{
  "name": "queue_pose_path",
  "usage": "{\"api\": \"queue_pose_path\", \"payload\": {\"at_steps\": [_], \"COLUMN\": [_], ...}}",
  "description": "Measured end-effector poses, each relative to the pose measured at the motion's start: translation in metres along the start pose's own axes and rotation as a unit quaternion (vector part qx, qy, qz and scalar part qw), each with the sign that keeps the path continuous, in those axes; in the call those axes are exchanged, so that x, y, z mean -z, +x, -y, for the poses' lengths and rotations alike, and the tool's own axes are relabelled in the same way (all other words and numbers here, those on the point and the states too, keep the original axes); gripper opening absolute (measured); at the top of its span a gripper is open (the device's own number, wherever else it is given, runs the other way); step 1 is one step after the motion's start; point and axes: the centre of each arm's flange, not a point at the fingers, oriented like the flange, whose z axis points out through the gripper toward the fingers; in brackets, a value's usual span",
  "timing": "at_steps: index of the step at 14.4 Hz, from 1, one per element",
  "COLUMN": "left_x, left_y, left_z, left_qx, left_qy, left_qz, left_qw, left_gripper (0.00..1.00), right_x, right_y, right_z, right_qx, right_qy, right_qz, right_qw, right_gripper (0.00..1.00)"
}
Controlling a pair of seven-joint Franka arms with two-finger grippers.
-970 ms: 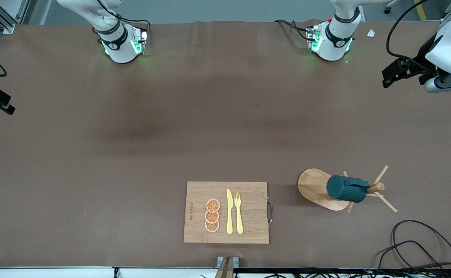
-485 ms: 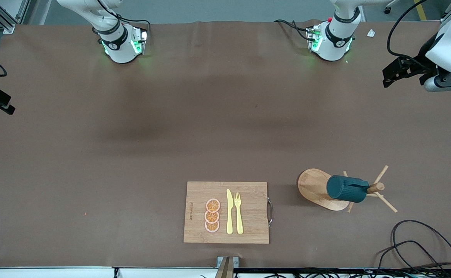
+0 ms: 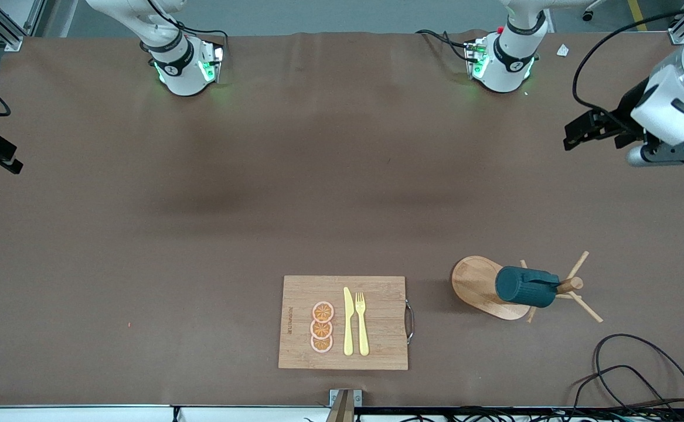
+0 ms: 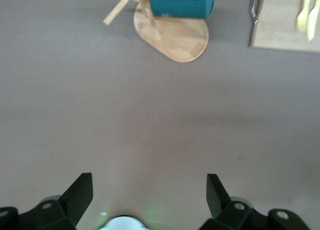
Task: Transfer cup from left to right arm and place
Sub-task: 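Move the left gripper toward the teal mug on the wooden stand, then close the left gripper around the teal mug body on the stand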
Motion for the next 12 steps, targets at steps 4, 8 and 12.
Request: {"api": "queue_pose_path", "payload": {"at_steps": [4,8,12], "left_x": [-0.016,-0.031,-0.061], "left_y": [0.050,0.090,0.124], "left_z": [0.026,0.027,0.033], "left_qx": [0.156,0.320,0.454], "left_qy": [-0.061,-0.146,-0.186], "left_qz": [-0.002,-0.022,-0.016], "left_qw": [0.986,0.936,0.872], "left_gripper": [1.00,1.00,1.00], "right_x": [0.000,0.000,0.000], "right_y": [0.000,0.000,0.000], "right_z": [0.000,0.000,0.000], "right_qx": [0.000,0.000,0.000], "right_qy": [0.000,0.000,0.000], "right_qz": [0.000,0.000,0.000], "right_qw": [1.000,1.000,1.000], "right_gripper": [1.00,1.00,1.00]}}
